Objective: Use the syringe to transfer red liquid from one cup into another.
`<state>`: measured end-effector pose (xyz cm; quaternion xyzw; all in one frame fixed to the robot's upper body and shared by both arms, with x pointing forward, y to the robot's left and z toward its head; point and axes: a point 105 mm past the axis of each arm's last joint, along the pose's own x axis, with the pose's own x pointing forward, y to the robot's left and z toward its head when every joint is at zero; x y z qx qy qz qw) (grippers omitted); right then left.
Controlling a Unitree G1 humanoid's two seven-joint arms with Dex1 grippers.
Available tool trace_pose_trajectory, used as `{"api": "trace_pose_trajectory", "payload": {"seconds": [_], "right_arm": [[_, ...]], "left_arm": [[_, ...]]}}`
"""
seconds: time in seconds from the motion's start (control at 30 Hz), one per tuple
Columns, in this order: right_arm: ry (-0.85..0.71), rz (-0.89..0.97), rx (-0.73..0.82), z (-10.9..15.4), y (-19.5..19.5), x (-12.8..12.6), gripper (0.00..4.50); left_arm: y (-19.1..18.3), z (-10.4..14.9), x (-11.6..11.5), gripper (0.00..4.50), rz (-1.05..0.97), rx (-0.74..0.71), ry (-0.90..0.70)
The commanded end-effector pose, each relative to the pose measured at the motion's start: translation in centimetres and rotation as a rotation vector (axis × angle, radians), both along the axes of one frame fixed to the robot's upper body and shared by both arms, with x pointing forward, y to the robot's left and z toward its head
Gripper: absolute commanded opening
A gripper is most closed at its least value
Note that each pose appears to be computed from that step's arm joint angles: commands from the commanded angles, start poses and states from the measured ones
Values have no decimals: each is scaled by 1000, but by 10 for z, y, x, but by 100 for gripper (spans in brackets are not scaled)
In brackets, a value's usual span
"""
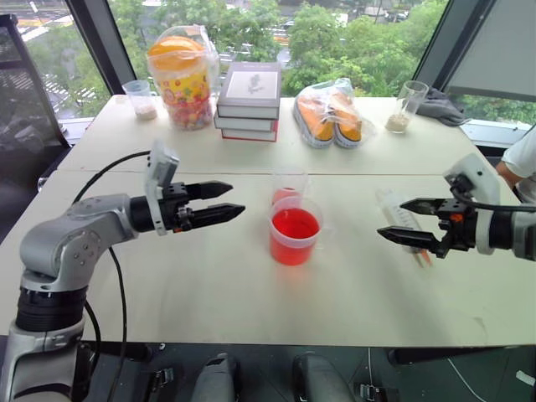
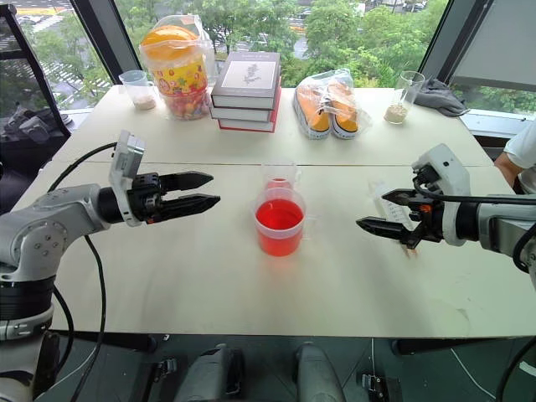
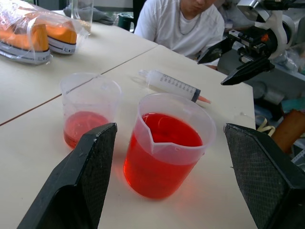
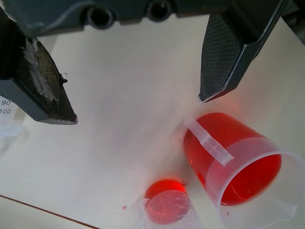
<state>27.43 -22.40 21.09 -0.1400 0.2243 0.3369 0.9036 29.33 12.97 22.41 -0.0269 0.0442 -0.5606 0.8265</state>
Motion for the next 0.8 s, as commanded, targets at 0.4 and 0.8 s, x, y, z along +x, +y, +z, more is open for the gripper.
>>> {"api": "trace_pose_trajectory", "payload": {"seconds": [0.4,0.8], "right_arm": [[-119,-94,-26,20,-14,8,448],[-104,-229,-43,15,-38,28,448]], "left_arm": [[-2,23,2,370,-41,-65,-65],[-4,19,7,370,-31,-55,-70]]}}
